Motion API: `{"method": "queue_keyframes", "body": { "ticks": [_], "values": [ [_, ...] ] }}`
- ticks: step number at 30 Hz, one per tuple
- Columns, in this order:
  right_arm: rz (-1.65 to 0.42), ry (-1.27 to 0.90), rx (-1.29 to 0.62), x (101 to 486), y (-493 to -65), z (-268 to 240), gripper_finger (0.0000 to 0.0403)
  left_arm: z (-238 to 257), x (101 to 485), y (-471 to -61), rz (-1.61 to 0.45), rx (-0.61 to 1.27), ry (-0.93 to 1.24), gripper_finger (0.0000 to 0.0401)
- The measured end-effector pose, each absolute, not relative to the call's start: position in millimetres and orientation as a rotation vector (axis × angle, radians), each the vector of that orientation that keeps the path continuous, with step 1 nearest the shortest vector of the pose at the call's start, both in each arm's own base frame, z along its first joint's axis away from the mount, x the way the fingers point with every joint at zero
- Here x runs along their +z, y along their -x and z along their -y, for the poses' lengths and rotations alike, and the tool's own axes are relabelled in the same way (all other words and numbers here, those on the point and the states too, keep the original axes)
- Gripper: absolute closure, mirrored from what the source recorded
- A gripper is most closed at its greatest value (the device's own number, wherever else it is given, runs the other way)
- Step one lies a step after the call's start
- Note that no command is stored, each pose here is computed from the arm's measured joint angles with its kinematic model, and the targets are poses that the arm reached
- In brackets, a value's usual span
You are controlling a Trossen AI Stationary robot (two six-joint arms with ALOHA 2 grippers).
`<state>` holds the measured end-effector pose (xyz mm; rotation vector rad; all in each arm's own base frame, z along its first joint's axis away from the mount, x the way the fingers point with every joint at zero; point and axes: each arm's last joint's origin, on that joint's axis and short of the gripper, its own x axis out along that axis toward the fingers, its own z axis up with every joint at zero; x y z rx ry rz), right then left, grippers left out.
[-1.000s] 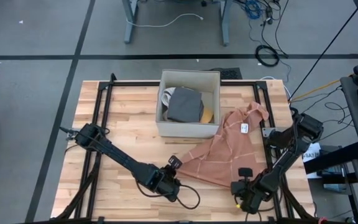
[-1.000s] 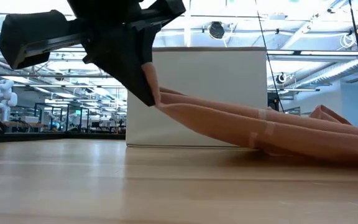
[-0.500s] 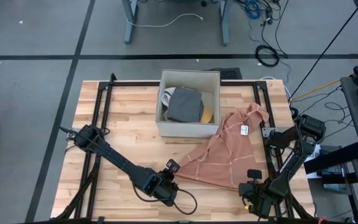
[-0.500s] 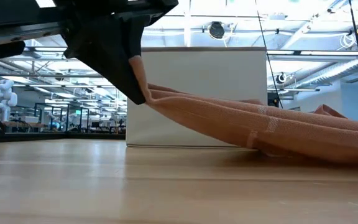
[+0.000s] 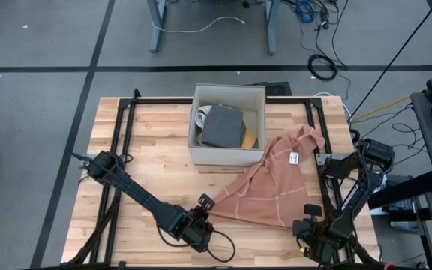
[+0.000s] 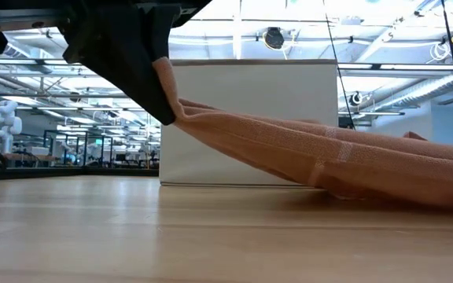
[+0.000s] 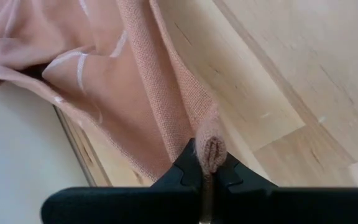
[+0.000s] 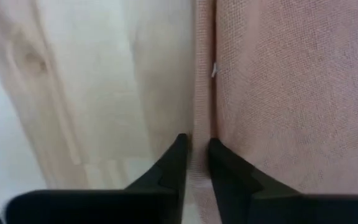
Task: Fold towel
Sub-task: Fold the brown towel with white checkered lines
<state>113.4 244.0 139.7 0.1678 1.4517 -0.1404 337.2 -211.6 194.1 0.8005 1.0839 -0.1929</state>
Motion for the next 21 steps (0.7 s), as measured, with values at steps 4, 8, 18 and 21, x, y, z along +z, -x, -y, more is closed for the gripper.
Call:
{"method": "queue_keyframes", "body": {
  "ticks": [4, 8, 18, 21],
  "values": [
    [-1.440, -0.171, -0.078, 140, -115, -248, 0.0392, 214, 195, -338, -1.069, -0.188, -0.787, 0.0401],
    [-1.397, -0.176, -0.024, 141, -118, -253, 0.0400, 218, 196, -337, -1.039, -0.179, -0.793, 0.0401],
    [-1.039, -0.069, 0.255, 217, -146, -291, 0.0402, 242, 237, -344, -0.870, -0.206, -0.855, 0.0401],
    [-0.887, -0.009, 0.316, 259, -151, -295, 0.0402, 253, 269, -346, -0.779, -0.193, -0.925, 0.0401]
  ]
}}
